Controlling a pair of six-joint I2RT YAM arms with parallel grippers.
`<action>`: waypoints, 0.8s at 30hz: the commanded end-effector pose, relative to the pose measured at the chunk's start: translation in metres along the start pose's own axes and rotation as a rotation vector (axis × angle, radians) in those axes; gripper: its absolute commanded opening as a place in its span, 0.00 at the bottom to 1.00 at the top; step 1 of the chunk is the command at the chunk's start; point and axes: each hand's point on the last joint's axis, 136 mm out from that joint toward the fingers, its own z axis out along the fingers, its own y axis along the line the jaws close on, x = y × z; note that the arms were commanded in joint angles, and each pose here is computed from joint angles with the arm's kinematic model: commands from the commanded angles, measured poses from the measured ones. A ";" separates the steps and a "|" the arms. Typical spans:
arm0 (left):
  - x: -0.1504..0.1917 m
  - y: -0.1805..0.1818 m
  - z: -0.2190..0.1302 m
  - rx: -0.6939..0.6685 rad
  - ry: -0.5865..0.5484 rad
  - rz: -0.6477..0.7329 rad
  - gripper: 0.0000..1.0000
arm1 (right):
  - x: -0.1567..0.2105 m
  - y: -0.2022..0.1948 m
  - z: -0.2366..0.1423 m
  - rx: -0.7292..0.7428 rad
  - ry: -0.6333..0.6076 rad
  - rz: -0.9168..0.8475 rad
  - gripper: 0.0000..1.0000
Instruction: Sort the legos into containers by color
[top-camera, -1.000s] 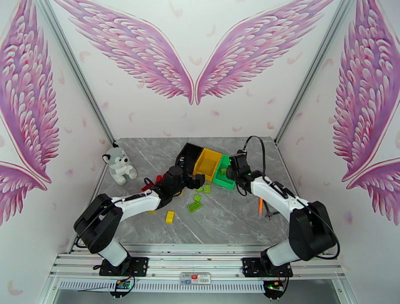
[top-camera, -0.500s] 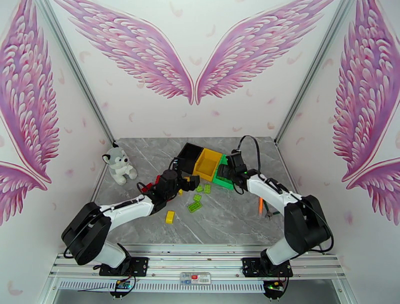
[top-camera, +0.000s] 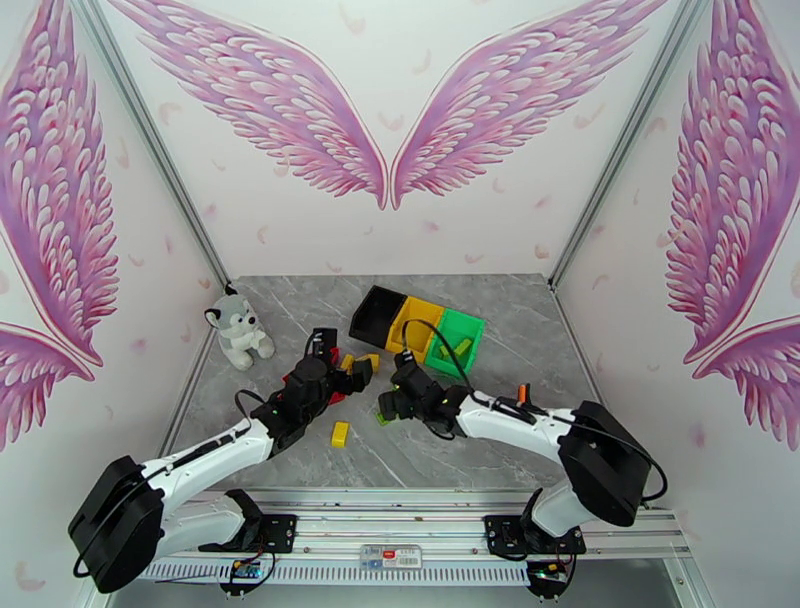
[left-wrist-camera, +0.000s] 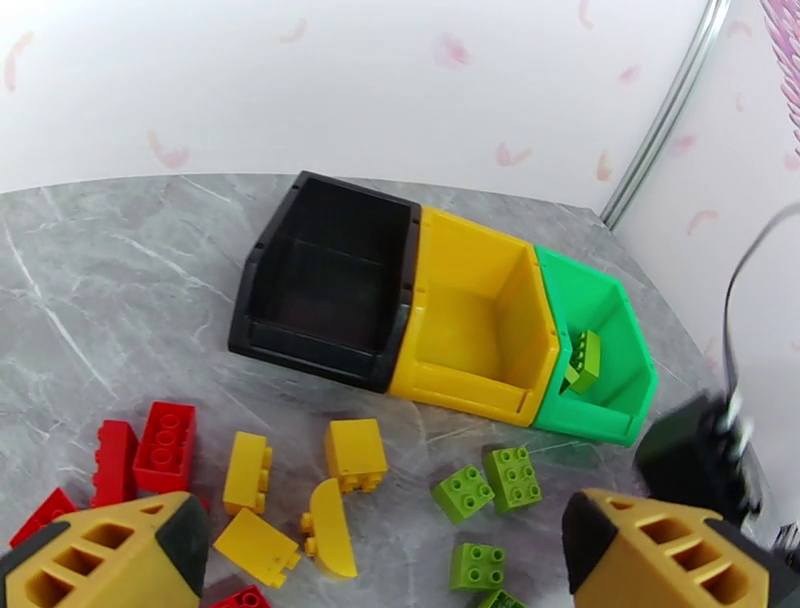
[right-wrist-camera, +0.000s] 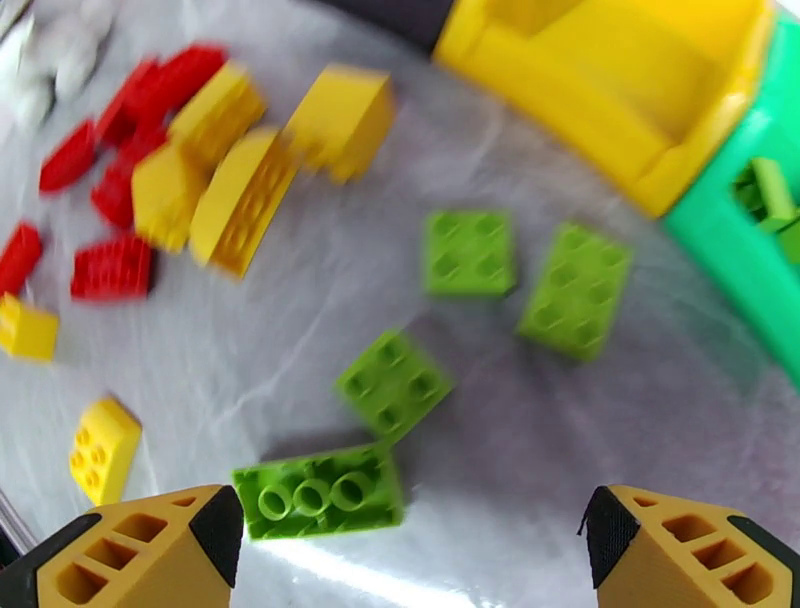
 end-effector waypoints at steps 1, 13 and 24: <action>0.006 0.018 -0.008 -0.043 0.016 -0.022 0.99 | 0.013 0.004 0.006 0.056 0.016 -0.049 0.99; 0.004 0.030 -0.007 -0.035 0.013 -0.066 0.99 | 0.024 0.007 0.039 0.157 0.069 -0.096 0.90; 0.007 0.025 0.004 -0.014 0.035 -0.065 0.99 | 0.019 -0.002 0.054 0.150 0.085 -0.057 0.76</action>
